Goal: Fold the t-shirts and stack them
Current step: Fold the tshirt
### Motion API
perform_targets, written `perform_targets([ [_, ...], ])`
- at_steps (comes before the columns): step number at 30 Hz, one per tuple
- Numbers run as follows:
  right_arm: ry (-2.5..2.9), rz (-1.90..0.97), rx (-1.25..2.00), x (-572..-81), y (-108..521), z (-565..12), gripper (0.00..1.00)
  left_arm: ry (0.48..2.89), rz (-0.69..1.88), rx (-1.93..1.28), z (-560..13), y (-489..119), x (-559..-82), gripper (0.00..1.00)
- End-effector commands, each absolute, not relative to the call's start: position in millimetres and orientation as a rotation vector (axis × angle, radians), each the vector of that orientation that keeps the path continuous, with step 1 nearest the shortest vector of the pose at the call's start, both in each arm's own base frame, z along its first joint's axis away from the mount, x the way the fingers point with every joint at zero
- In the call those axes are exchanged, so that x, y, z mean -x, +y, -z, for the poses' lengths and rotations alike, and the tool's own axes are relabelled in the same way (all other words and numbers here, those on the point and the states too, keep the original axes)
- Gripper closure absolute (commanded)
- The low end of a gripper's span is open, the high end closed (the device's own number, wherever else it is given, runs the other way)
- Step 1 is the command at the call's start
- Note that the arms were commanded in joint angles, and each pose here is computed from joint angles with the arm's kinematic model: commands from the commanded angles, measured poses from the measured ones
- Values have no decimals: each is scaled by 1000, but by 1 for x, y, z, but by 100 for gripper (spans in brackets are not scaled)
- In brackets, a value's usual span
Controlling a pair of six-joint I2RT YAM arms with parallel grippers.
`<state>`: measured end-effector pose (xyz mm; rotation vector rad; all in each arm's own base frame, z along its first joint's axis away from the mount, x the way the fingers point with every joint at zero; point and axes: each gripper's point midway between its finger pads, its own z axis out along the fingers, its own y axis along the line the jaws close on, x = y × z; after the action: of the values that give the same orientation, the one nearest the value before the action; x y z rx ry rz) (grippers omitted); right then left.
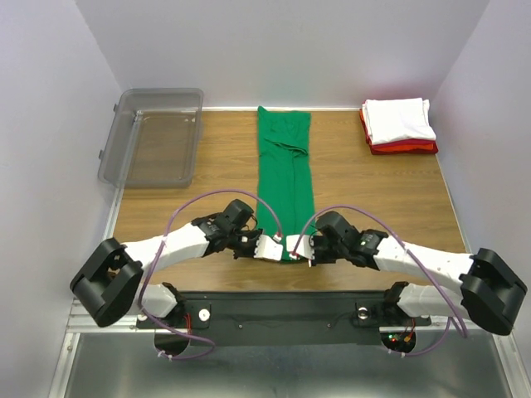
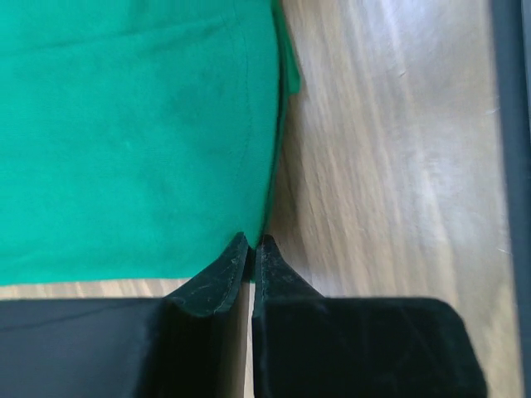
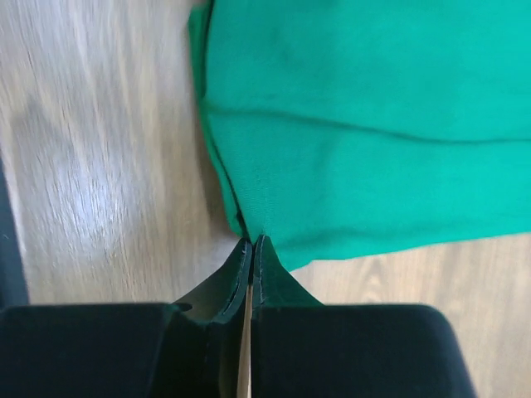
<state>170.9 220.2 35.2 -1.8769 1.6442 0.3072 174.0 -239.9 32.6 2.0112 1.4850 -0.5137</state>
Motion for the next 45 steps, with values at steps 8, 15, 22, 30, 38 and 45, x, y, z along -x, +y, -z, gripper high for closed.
perform_targets([
  [8,1672,-360,1670,-177,232,-120,99,1496,729,-1922,-102,-245,-144,100],
  [15,1669,-268,1635,-226,225,-131,99,1536,714,-1809,-129,-243,-200,100],
  [22,1655,-233,1618,-296,221,-138,99,1538,578,-1814,-128,-245,-269,100],
  [30,1660,-218,1619,-360,218,-126,99,1510,507,-1814,-133,-247,-346,100],
  [38,1641,-177,1592,-421,212,-132,99,1481,463,-1846,-130,-251,-405,100],
  [45,1676,-170,1584,-467,214,-110,99,1492,406,-1831,-117,-252,-455,99],
])
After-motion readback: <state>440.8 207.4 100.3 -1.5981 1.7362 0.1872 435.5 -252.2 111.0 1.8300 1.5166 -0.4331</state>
